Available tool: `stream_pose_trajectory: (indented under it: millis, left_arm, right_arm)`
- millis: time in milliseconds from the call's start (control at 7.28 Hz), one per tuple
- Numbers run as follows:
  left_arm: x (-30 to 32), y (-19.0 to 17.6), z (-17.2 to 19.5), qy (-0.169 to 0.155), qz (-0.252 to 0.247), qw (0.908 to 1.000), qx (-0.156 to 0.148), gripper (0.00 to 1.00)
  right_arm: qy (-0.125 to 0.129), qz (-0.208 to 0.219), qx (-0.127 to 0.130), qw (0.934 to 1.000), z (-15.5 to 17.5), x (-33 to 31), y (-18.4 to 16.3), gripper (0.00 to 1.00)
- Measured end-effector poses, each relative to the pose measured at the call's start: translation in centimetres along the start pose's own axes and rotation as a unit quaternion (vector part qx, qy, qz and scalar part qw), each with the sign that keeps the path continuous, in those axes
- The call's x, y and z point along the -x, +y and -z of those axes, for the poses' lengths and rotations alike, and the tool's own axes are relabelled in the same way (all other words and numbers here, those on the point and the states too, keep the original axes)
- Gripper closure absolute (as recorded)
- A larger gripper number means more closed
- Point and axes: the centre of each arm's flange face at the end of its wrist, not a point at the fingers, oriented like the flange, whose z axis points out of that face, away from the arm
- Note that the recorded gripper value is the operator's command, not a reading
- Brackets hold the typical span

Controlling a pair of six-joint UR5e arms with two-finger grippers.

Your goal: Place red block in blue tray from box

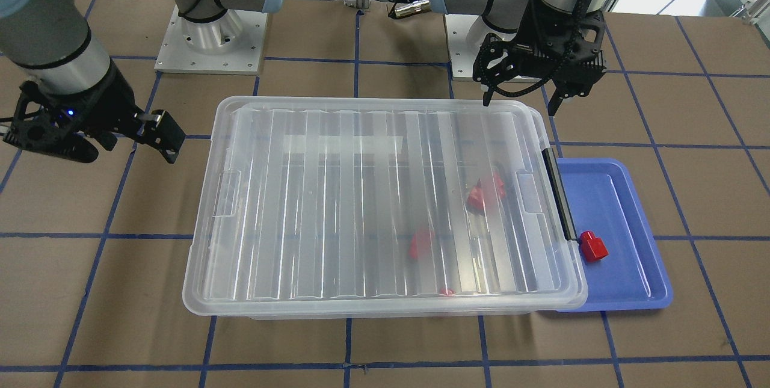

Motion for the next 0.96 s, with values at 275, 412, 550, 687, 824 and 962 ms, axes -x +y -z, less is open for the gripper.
stream_pose_trajectory:
  millis: [275,412,550,687,824,962]
  left_arm:
    - [0.0,0.3,0.4,-0.002,0.002,1.0000,-0.003,0.00]
    - [0.2,0.3,0.4,-0.002,0.002,1.0000,-0.006,0.00]
    - [0.3,0.1,0.2,-0.001,0.001,1.0000,-0.006,0.00]
    - [0.3,0.1,0.0,0.000,0.001,1.0000,-0.006,0.00]
    - [0.2,0.2,0.0,0.000,0.002,1.0000,-0.006,0.00]
    - [0.2,0.4,0.2,-0.002,0.005,1.0000,-0.008,0.00]
  right_arm:
    - [-0.002,0.021,-0.012,0.9997,3.9,1.5,4.7,0.00]
    - [-0.001,0.030,-0.009,0.9995,4.4,2.1,6.1,0.00]
    - [0.001,0.034,0.004,0.9994,4.2,2.3,6.9,0.00]
    - [0.003,0.036,0.013,0.9993,4.0,2.4,7.2,0.00]
    - [0.003,0.037,0.016,0.9992,3.9,2.4,7.3,0.00]
    - [0.003,0.037,0.017,0.9992,3.9,2.4,7.3,0.00]
